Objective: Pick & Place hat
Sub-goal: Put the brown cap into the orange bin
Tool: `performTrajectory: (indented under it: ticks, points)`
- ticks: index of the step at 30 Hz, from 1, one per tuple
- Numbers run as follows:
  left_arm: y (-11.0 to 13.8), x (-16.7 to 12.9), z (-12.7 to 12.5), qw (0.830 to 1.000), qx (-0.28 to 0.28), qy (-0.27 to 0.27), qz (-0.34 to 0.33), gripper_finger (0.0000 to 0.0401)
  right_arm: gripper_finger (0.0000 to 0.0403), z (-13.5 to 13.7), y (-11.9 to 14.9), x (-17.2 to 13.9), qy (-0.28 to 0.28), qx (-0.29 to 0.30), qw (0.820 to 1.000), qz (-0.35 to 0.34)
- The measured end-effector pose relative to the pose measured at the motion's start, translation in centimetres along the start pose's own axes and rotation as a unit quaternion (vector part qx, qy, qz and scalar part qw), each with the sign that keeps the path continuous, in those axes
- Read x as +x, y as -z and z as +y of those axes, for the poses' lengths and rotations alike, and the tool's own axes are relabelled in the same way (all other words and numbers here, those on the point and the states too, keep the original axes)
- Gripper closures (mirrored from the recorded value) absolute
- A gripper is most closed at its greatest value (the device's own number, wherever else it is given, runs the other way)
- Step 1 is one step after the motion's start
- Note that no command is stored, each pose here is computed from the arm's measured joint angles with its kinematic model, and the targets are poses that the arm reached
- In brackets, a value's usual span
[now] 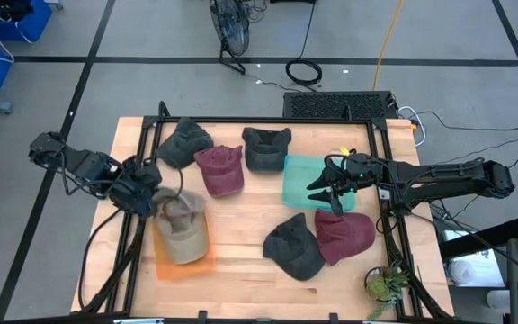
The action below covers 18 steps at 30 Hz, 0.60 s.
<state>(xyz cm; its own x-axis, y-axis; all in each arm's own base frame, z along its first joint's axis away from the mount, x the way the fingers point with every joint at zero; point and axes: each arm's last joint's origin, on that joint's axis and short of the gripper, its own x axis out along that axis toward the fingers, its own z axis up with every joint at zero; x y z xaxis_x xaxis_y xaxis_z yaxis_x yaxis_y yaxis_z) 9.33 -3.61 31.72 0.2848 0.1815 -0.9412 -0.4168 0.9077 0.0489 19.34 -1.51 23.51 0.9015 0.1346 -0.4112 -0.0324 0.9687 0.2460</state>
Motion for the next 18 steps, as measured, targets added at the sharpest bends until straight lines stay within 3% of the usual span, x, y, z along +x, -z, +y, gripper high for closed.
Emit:
performTrajectory:
  ticks: [3,8,14,18]
  points:
    - [-0.1,0.2,-0.6,1.0,-0.02,0.006,0.021,0.0384,0.0273,0.0,0.0,0.0,0.0,0.0,1.0,0.0]
    - [-0.4,0.7,-2.0,0.999,-0.006,0.015,0.038,0.0384,0.0273,0.0,0.0,0.0,0.0,0.003,1.0,0.0]
    - [-1.0,0.7,-3.2,0.998,-0.014,0.069,0.008,0.0352,0.0273,-0.1,0.4,0.1,0.001,0.004,1.0,0.003]
    - [-1.1,0.6,-3.5,0.997,-0.017,0.08,-0.002,0.0359,0.0273,-0.1,0.4,0.1,0.001,0.004,1.0,0.004]
